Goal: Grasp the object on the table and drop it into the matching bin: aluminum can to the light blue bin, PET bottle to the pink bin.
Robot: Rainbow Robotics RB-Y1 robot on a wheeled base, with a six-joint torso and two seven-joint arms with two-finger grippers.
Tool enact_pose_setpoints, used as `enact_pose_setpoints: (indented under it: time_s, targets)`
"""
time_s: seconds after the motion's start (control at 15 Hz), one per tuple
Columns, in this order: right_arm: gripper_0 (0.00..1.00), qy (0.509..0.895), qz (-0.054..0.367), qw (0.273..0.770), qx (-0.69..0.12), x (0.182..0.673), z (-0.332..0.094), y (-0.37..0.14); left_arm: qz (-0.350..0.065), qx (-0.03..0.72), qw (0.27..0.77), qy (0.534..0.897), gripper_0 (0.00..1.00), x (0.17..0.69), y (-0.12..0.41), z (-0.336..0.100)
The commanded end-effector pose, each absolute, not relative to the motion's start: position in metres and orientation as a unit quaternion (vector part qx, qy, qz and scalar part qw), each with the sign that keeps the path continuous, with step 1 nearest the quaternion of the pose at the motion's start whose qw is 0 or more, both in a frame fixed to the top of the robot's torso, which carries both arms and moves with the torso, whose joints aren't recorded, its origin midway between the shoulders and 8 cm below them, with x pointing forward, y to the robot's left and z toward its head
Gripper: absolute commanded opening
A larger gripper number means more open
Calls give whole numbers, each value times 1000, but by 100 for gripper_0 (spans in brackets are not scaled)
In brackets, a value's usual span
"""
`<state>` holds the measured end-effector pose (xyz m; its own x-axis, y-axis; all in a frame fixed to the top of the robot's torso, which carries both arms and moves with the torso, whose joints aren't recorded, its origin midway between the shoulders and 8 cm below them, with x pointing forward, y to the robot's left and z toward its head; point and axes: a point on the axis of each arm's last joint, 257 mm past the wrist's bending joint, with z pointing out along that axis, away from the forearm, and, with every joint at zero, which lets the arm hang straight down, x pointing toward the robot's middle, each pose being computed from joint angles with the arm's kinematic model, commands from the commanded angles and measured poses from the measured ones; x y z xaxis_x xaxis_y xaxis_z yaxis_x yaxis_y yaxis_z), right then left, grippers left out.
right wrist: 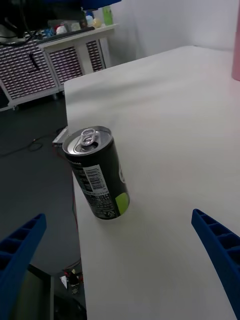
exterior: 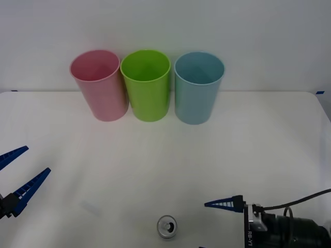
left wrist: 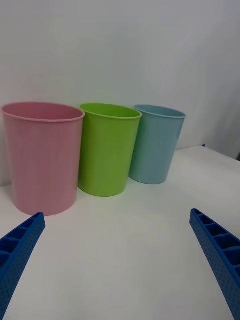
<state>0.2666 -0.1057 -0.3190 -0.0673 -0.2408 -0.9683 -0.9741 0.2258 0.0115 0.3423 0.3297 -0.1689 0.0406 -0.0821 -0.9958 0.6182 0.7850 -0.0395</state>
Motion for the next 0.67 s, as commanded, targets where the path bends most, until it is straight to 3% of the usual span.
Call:
enact_pose_setpoints:
  time_s: [0.07,0.67]
  targets:
    - [100,615,388,471,-500,264,-327,-92,-253,208,691,645,100,342,330,-169]
    - [100,583,376,496,-522,265,-330,-44,-253,208,691,645,100,342,330,-169]
